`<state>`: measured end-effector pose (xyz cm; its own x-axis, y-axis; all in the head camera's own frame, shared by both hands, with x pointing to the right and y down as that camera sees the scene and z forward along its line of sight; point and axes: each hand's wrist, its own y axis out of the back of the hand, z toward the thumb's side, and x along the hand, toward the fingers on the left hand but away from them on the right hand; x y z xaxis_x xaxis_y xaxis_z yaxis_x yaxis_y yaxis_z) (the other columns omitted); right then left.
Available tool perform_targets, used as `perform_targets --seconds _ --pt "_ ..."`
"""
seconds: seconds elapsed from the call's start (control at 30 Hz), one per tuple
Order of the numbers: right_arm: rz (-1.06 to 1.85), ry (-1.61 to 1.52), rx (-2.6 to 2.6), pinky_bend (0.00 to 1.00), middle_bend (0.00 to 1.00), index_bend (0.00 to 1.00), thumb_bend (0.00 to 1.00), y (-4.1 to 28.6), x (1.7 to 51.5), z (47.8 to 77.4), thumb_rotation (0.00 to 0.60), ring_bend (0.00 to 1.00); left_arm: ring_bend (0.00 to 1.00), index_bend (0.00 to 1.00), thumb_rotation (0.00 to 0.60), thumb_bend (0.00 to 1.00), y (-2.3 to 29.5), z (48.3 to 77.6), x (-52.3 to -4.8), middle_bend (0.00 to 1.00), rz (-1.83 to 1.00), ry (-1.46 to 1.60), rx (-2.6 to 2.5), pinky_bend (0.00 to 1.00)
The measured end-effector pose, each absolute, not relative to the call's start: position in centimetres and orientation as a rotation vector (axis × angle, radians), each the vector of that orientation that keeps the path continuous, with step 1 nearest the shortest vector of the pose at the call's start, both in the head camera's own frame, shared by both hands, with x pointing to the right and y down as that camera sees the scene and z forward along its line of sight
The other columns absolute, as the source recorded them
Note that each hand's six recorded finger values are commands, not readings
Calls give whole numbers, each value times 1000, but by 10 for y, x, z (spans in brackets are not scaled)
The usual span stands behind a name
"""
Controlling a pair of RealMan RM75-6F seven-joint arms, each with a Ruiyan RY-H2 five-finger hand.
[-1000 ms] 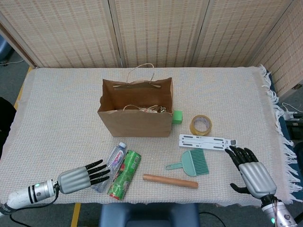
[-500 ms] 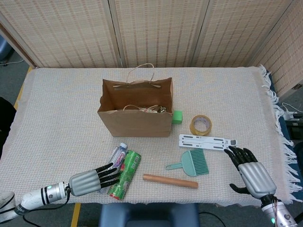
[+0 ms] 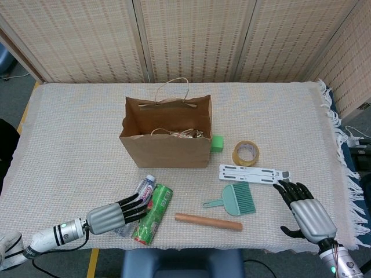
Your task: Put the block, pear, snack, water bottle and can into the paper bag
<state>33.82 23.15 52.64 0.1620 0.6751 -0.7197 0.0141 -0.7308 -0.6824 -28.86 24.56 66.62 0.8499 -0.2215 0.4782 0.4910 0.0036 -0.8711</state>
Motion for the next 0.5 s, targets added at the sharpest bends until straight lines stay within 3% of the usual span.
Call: perform_targets --seconds 0.5 --pt "1618 -653 -1920 0 0 0 96 231 338 527 600 0 0 0 600 380 244 676 -292 0 -585 -282 -1379 56"
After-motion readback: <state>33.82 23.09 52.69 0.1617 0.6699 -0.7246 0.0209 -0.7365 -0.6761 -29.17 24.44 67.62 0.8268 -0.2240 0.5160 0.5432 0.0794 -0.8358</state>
